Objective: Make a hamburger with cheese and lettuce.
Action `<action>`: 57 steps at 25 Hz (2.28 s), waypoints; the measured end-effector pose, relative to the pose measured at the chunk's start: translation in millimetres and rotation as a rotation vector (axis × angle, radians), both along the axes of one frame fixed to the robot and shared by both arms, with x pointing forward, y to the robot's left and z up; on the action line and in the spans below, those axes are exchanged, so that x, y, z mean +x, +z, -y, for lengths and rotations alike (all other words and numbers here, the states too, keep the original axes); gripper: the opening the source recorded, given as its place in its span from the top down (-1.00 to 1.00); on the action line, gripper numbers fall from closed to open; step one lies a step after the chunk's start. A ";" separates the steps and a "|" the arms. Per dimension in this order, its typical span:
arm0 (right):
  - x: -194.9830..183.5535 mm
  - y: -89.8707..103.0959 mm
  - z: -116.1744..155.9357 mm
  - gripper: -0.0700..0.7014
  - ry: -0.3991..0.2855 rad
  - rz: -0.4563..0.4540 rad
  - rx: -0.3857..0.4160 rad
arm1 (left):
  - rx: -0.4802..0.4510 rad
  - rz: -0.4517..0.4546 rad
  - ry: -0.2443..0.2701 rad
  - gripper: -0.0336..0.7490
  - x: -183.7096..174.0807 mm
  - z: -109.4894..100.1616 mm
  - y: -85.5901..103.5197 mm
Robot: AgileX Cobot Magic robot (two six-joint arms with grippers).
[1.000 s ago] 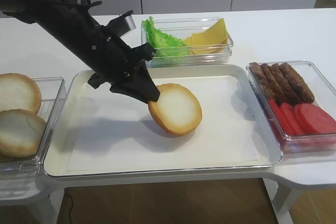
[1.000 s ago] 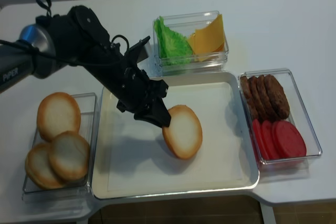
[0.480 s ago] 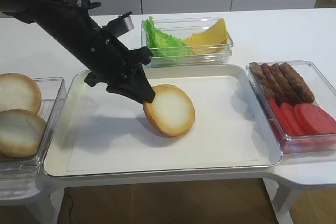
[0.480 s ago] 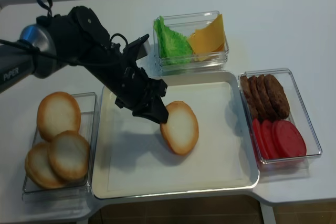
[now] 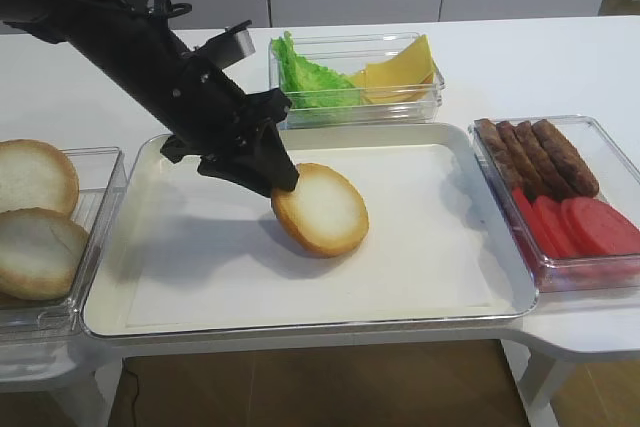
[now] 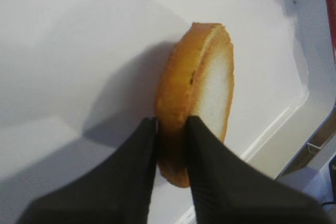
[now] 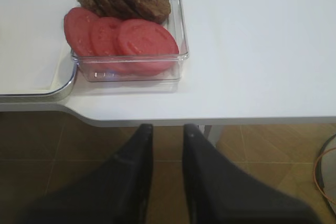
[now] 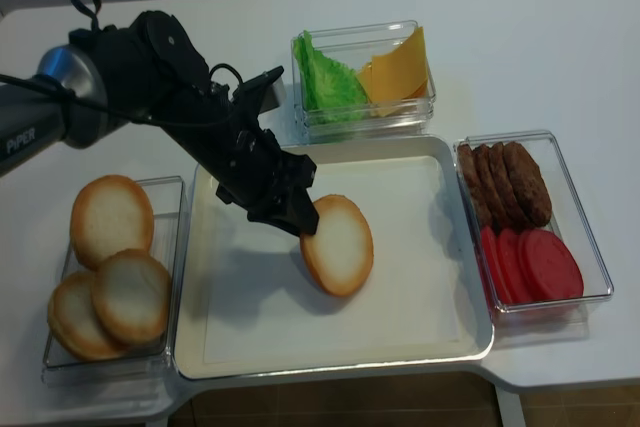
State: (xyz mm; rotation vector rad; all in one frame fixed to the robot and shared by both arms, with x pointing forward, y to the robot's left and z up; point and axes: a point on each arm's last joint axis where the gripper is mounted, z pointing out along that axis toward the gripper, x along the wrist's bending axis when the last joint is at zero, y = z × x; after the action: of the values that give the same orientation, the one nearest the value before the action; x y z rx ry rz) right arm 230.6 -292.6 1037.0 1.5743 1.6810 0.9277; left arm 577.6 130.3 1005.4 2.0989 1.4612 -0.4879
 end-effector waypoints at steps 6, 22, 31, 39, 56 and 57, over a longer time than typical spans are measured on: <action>0.0 0.0 0.0 0.42 0.000 0.000 0.000 | -0.033 0.012 0.006 -0.14 1.2 2.4 2.2; 0.0 0.0 0.0 0.42 0.000 0.000 0.000 | 0.015 0.206 0.034 -0.40 3.5 -5.9 27.3; 0.0 0.0 0.0 0.42 0.000 0.000 0.000 | 0.403 0.368 0.225 -0.40 -17.0 -55.2 86.3; 0.0 0.0 0.0 0.42 0.000 0.000 0.000 | 0.643 0.337 0.313 -0.40 -39.0 -104.0 111.4; 0.0 0.0 0.0 0.42 0.000 0.000 0.000 | 0.700 0.230 0.567 -0.40 -102.8 -187.2 121.2; 0.0 0.0 0.0 0.42 0.000 0.000 0.000 | 0.703 0.223 0.572 -0.40 -112.0 -188.8 118.2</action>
State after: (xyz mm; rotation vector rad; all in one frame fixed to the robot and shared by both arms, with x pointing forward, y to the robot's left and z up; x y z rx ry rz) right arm 230.6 -292.6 1037.0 1.5743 1.6810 0.9277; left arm 465.6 319.1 1123.7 1.9551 2.1812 0.5346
